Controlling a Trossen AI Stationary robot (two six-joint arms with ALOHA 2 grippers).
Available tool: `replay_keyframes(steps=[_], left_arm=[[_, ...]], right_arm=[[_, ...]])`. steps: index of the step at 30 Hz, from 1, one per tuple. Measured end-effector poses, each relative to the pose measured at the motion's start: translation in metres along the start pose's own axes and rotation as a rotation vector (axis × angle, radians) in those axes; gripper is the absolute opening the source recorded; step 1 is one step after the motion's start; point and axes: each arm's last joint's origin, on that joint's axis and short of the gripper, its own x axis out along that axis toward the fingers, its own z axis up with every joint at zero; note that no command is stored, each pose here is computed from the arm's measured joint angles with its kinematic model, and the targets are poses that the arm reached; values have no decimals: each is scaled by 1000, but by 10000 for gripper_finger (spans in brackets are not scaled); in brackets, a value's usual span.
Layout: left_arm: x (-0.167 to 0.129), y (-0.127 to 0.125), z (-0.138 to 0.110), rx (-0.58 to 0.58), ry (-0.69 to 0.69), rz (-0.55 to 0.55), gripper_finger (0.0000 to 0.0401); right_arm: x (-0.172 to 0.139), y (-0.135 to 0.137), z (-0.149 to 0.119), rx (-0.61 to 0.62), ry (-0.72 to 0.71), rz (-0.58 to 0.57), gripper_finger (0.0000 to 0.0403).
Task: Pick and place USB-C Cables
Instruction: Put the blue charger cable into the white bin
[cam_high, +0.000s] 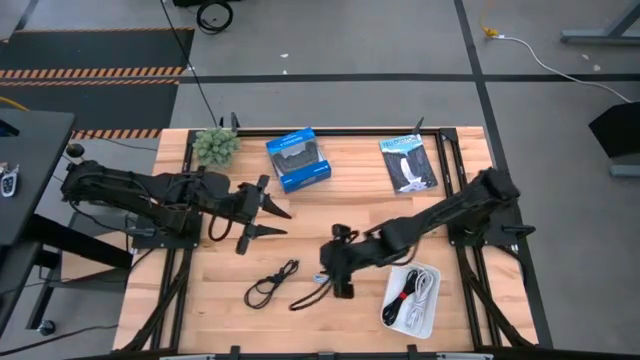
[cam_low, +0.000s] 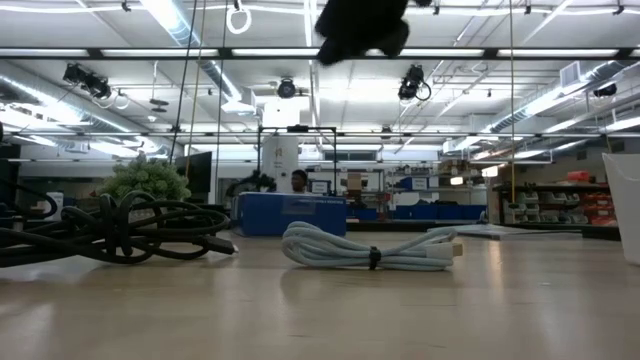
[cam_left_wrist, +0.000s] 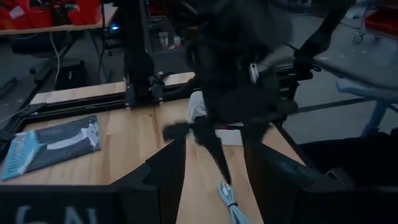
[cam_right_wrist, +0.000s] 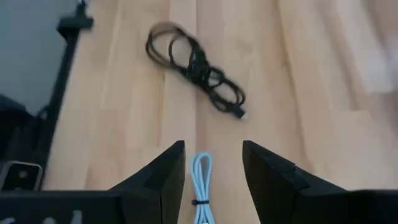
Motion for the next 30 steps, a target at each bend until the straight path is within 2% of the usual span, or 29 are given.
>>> replay_keyframes(steps=[6,16,21,25,30], left_arm=[[0,0,-2,26,16,13,172],[-7,0,1,57,1,18,172],[-9,0,1,71,0,19,172],[-9,0,1,71,2,18,172],[-9,0,0,71,9,18,172]], right_arm=[[42,2,-1,-7,98,20,166],[87,3,-33,-39,305,3,166],[101,6,-55,-88,434,-27,166],[105,9,-62,-104,476,-41,160],[104,11,-64,-115,480,-47,118]])
